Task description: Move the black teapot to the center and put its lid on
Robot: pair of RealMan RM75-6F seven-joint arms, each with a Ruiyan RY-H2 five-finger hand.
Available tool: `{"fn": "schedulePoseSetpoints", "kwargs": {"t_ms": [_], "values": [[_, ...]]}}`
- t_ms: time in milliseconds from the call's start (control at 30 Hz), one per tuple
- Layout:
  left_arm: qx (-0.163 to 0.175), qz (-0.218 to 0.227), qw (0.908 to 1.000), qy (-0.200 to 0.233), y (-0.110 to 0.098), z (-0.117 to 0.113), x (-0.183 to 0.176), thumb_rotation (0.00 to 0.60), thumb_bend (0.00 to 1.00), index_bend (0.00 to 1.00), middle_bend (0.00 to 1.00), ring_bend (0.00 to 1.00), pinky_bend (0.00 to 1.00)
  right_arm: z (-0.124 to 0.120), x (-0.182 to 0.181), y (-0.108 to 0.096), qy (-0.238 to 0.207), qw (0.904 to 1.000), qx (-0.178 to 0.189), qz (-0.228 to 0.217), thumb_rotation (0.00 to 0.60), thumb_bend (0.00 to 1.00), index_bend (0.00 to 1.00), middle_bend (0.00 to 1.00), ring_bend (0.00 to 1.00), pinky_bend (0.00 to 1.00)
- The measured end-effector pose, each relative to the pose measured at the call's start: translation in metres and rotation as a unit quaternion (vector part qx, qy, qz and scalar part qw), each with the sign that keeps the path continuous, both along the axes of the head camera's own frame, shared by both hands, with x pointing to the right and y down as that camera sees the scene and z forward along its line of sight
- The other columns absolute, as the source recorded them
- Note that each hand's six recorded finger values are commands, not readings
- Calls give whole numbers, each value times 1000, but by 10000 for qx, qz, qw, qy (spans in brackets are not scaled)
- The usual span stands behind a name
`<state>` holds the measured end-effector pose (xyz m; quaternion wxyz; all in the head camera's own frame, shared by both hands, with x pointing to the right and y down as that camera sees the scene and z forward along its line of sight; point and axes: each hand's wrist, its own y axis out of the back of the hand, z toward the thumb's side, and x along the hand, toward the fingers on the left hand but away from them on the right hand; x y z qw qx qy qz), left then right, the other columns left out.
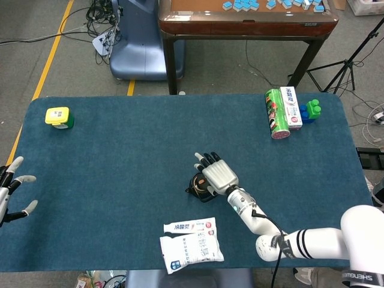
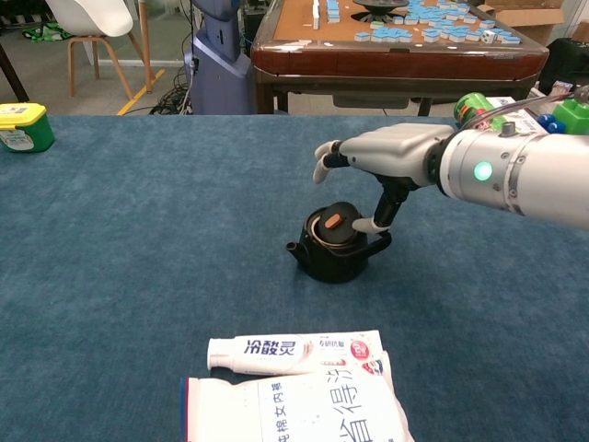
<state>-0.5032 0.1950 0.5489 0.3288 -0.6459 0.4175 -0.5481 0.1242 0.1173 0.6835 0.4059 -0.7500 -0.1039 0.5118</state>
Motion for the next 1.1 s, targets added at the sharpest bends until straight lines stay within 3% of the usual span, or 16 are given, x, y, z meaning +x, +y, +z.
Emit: {"fn": "schedulePoseSetpoints", "kwargs": {"t_ms": [500, 733, 1100], "values": [[-11, 12, 10000, -95, -2, 2, 4, 600, 257, 322, 0, 0, 0, -19, 11, -4, -229, 9997, 30, 117, 600, 341, 162, 0, 0, 0], [-12, 53, 9998, -167, -2, 3, 9, 600, 256, 322, 0, 0, 0, -32, 18, 9, -153, 9999, -36, -51, 600, 340, 162, 0, 0, 0], [14, 69, 9997, -250, -4, 2, 19, 600, 256, 321, 0, 0, 0, -40, 39, 13, 201, 9995, -246, -3, 600, 320, 232, 0, 0, 0]]}}
